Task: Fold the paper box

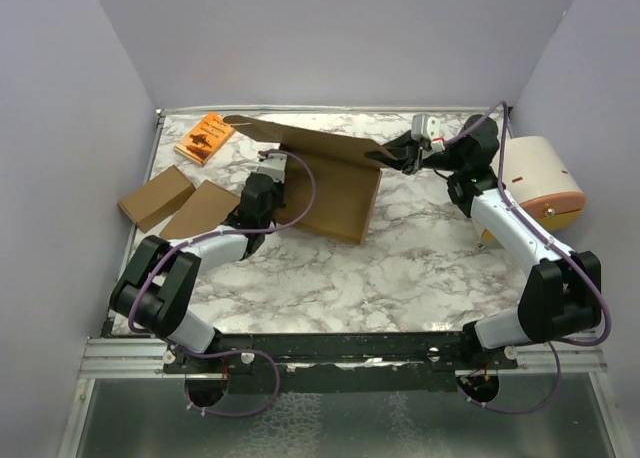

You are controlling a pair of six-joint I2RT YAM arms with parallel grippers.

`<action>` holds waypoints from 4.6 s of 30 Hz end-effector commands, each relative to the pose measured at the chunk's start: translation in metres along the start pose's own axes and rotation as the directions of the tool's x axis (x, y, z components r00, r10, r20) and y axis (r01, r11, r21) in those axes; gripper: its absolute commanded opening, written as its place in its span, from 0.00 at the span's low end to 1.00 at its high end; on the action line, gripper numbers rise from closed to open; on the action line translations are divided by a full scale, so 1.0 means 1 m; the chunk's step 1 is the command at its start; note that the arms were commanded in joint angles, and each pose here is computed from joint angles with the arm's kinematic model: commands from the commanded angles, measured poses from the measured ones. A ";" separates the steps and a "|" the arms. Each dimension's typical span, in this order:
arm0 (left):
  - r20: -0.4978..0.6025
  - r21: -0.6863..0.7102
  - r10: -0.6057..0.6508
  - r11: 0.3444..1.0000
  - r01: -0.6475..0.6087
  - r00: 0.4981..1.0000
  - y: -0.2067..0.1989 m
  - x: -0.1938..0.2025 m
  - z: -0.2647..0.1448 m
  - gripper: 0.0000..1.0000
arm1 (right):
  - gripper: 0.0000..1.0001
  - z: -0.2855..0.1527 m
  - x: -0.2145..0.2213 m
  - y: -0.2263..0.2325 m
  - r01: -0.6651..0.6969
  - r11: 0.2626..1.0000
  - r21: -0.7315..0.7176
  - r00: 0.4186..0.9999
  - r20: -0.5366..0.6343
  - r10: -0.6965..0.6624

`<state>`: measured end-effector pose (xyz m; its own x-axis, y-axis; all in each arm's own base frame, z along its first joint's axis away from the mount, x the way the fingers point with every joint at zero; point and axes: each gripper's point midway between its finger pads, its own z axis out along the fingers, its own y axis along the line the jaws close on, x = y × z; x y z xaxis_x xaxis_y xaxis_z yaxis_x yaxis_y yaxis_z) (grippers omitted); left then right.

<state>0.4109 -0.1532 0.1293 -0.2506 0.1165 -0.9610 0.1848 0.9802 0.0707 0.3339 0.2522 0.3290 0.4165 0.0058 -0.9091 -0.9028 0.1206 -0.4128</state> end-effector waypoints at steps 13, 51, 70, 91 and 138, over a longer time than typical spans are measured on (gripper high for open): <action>-0.038 0.193 -0.181 0.964 0.185 0.983 0.004 0.002 0.000 0.34 | 0.01 0.004 0.024 0.008 -0.094 0.995 0.021 0.995 -0.043 0.095; -0.271 0.075 -0.294 0.943 0.325 0.916 -0.008 0.065 -0.024 0.00 | 0.01 0.005 0.051 0.008 -0.148 0.988 0.044 0.986 -0.072 0.150; -0.293 0.127 -0.281 0.936 0.329 0.914 -0.011 0.046 -0.028 0.43 | 0.01 -0.003 0.079 0.000 -0.164 0.975 0.147 0.976 -0.120 0.183; -0.364 0.212 -0.347 0.873 0.440 0.864 -0.015 0.036 -0.050 0.44 | 0.05 -0.017 0.101 0.001 -0.226 0.964 0.142 0.964 -0.108 0.242; -0.697 -0.120 -0.263 0.960 0.254 0.667 0.086 0.080 -0.104 0.44 | 0.40 -0.042 0.128 -0.012 -0.368 0.920 0.133 0.912 -0.143 0.385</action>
<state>0.3483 -0.0600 0.1159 -0.7503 -0.1631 -0.6406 0.0070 0.9671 -0.2544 0.3914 0.2077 0.2079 -0.0117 -0.0924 -0.9957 -0.9630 0.2691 -0.0136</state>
